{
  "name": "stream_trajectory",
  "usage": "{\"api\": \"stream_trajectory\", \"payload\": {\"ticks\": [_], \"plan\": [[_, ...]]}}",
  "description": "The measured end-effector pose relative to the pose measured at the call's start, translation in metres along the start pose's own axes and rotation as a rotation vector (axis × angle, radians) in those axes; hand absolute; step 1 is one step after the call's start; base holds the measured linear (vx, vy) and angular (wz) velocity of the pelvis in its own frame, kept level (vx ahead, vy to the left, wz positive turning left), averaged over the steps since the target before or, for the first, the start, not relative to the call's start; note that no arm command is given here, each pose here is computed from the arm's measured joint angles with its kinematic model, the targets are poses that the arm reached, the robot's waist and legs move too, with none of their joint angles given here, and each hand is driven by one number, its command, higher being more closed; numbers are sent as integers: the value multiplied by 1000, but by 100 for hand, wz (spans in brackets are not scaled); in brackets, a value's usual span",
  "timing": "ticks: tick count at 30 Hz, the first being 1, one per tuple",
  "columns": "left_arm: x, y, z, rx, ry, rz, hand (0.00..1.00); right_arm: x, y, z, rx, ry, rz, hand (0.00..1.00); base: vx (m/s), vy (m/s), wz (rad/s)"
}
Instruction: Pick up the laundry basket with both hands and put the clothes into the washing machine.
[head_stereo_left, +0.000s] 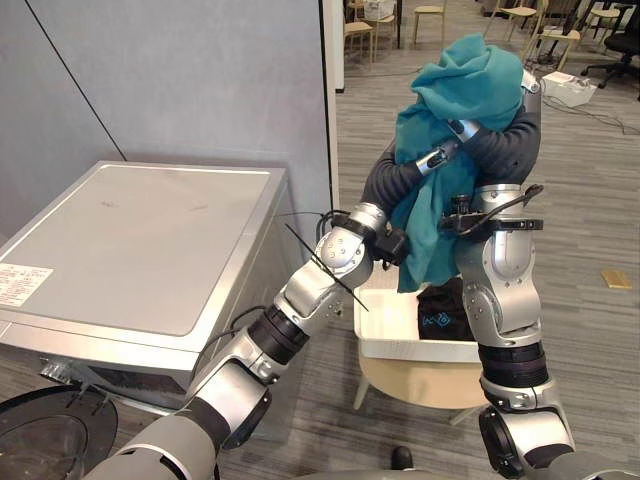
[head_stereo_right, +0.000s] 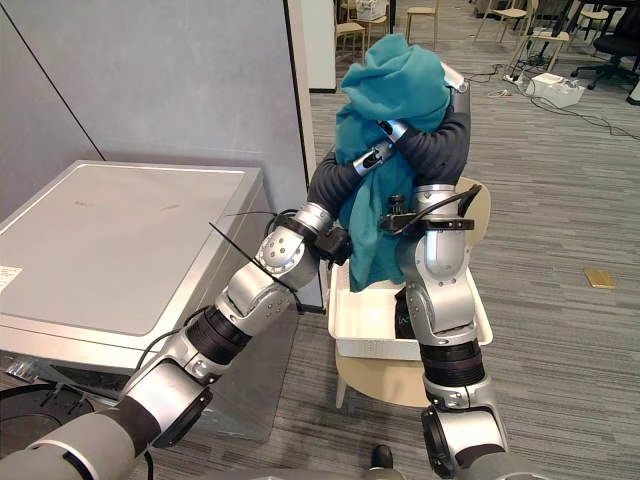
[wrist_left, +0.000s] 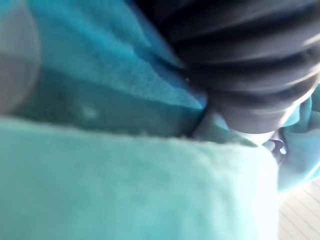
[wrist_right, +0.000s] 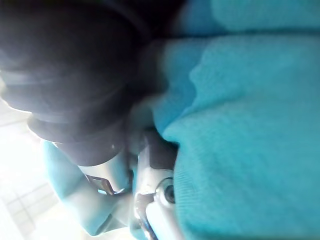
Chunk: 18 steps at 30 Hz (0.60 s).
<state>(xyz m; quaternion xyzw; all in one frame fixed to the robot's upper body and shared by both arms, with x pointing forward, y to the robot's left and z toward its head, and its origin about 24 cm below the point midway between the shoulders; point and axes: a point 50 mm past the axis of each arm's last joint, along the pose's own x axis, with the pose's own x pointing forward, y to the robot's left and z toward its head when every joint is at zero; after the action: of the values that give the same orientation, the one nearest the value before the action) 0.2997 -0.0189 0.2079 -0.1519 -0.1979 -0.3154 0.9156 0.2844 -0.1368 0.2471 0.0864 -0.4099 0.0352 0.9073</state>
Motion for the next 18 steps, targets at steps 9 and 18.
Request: {"api": "stream_trajectory", "payload": {"ticks": [9, 18], "plan": [[0, -3, 2, 7, -15, -11, 100, -6, -4, 3, 26, -6, -27, 0, 0, 0, 0], [0, 21, 15, 112, -56, 55, 100, -23, -24, 37, 38, -126, -103, 0, 0, 0, -3]]}}
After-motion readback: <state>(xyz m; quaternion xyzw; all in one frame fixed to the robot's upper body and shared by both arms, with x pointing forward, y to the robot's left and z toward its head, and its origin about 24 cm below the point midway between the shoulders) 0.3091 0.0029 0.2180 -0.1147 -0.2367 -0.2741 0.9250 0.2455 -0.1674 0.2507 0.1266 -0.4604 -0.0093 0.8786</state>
